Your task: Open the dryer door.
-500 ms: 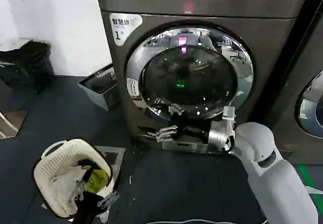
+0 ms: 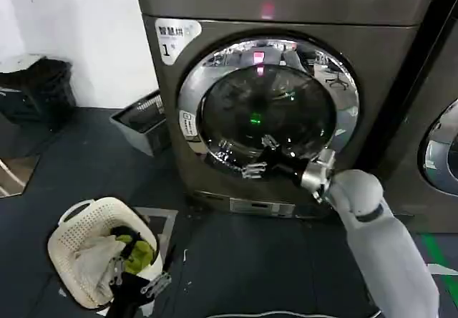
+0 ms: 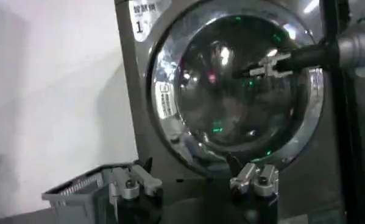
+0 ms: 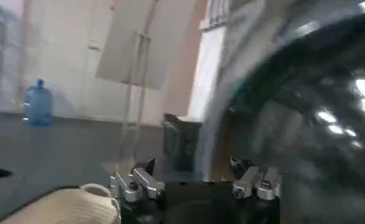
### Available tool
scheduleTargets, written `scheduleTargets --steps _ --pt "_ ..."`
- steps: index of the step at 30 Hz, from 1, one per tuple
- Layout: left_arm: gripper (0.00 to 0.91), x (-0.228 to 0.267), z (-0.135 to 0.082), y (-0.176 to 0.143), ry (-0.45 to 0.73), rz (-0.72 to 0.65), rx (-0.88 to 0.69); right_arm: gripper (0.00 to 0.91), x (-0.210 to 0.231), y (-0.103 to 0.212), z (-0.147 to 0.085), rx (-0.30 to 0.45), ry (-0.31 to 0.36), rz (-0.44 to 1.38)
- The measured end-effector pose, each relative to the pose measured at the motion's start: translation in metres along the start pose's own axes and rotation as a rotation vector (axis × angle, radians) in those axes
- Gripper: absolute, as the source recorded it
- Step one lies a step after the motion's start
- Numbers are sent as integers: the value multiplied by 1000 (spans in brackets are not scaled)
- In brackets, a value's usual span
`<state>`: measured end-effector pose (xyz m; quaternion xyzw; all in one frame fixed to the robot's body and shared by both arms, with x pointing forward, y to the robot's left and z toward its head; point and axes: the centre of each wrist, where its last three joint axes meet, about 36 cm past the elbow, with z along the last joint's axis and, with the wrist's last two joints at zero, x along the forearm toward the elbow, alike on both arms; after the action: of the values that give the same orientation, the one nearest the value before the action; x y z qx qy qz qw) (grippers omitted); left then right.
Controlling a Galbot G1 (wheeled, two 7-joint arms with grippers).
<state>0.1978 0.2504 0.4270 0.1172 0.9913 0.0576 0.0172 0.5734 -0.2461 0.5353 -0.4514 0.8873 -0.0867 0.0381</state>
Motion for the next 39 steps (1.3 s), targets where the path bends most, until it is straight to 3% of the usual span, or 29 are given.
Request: scheduleTargets --steps 20,32,39 --pt "907 0 -8 2 41 -8 21 907 -105 6 7 -21 23 -79" --pt "907 0 -17 4 99 -6 44 907 -131 15 4 -69 18 -149" --pt "907 0 -26 12 105 91 83 907 -123 14 2 -80 29 -258"
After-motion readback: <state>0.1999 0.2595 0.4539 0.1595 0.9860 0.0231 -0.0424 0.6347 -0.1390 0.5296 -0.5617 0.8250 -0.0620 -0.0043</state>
